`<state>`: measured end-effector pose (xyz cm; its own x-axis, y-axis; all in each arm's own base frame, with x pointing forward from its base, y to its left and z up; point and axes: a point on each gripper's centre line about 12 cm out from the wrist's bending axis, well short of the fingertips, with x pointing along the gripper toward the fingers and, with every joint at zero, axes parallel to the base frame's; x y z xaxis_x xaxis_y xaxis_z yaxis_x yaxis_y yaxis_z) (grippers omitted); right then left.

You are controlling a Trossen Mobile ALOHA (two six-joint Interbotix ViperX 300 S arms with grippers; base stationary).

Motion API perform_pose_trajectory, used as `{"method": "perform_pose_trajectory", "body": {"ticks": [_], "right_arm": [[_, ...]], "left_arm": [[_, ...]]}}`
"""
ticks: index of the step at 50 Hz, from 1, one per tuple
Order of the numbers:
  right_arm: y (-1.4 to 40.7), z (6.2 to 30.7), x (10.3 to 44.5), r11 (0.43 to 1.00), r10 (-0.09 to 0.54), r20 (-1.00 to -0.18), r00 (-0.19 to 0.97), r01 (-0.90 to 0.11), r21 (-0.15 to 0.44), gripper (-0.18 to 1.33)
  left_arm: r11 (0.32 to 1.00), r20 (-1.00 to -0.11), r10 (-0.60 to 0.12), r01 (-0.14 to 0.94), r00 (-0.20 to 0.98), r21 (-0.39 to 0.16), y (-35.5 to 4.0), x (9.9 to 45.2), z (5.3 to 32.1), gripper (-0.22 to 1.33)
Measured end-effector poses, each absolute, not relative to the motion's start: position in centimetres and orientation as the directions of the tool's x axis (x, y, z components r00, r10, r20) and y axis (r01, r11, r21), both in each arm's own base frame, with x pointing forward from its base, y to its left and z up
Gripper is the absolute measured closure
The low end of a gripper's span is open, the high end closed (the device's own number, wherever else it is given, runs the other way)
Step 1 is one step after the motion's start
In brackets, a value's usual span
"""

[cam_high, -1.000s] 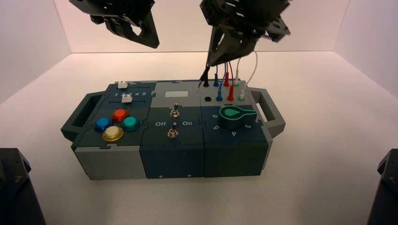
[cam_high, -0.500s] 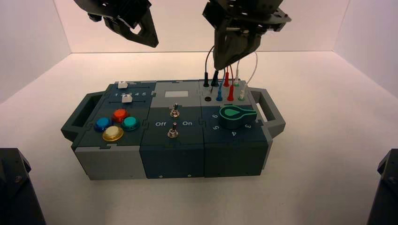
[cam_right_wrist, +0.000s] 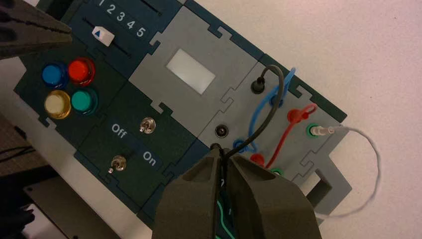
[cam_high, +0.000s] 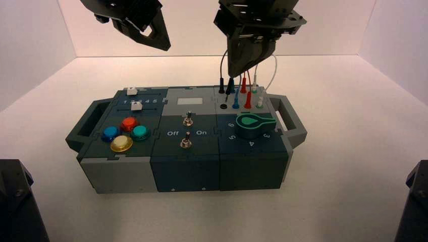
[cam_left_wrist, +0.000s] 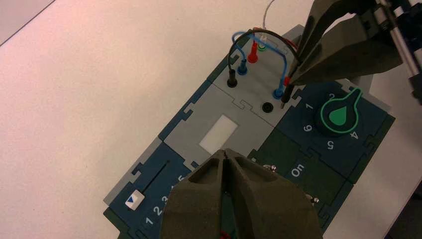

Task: Insert the black wire.

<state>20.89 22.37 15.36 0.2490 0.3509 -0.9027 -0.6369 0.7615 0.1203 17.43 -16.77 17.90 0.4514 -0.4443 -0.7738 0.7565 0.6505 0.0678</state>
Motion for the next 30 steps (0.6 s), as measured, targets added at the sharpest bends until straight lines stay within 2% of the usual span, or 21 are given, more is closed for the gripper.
{"method": "perform_pose_trajectory", "body": {"ticks": [30], "right_arm": [[23.7, 13.9, 22.5, 0.75, 0.311, -0.92, 0.237, -0.656, 0.084, 1.26]], "left_arm": [[0.646, -0.773, -0.445, 0.76, 0.452, 0.073, -16.8, 17.4, 17.9, 1.28]]}}
